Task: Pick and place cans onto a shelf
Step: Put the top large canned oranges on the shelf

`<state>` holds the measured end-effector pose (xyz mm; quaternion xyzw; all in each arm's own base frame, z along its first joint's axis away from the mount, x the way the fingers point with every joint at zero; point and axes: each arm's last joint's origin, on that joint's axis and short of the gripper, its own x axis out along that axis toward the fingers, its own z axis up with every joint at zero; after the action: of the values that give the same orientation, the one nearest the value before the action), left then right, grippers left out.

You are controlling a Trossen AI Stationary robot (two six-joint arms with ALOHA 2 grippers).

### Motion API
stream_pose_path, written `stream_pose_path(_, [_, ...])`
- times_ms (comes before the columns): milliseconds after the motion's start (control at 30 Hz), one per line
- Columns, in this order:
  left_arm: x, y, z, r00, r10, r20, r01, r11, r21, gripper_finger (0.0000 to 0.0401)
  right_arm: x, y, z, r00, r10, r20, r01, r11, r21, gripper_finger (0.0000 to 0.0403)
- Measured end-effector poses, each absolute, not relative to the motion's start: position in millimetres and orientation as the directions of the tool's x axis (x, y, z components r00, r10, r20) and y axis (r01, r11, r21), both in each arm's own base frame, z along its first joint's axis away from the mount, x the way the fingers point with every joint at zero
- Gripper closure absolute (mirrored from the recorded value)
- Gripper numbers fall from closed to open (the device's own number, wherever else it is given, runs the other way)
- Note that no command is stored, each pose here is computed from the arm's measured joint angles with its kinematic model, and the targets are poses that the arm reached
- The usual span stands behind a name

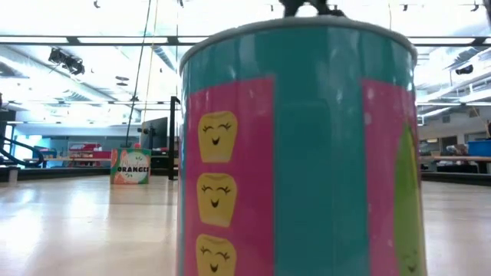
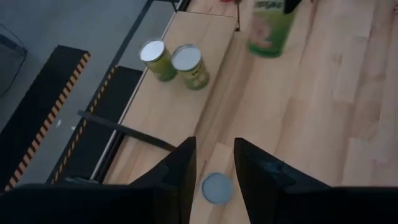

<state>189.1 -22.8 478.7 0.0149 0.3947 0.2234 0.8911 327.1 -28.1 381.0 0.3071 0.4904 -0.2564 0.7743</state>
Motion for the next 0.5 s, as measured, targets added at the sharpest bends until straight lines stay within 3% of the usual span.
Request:
stream_pose_path(200, [178,-20,484,0.609,0.409,-0.680,-0.402,0.898,0.180,0.0287,355,-62,384,0.331,-0.187,-0.925,0.704,0.702,0.110,0.0082])
stream_pose_path(367, [175,-20,485,0.615,0.407,-0.676,-0.404,0.898,0.173,0.0287,350,-96,378,0.188,-0.290,-0.939,0.774,0.632,-0.040,0.0080])
stream_pose_path(500, [174,-19,486,0.616,0.409,-0.673,-0.406,0.897,0.173,0.0287,345,-111,373,0.152,-0.292,-0.944,0.783,0.618,-0.065,0.0079])
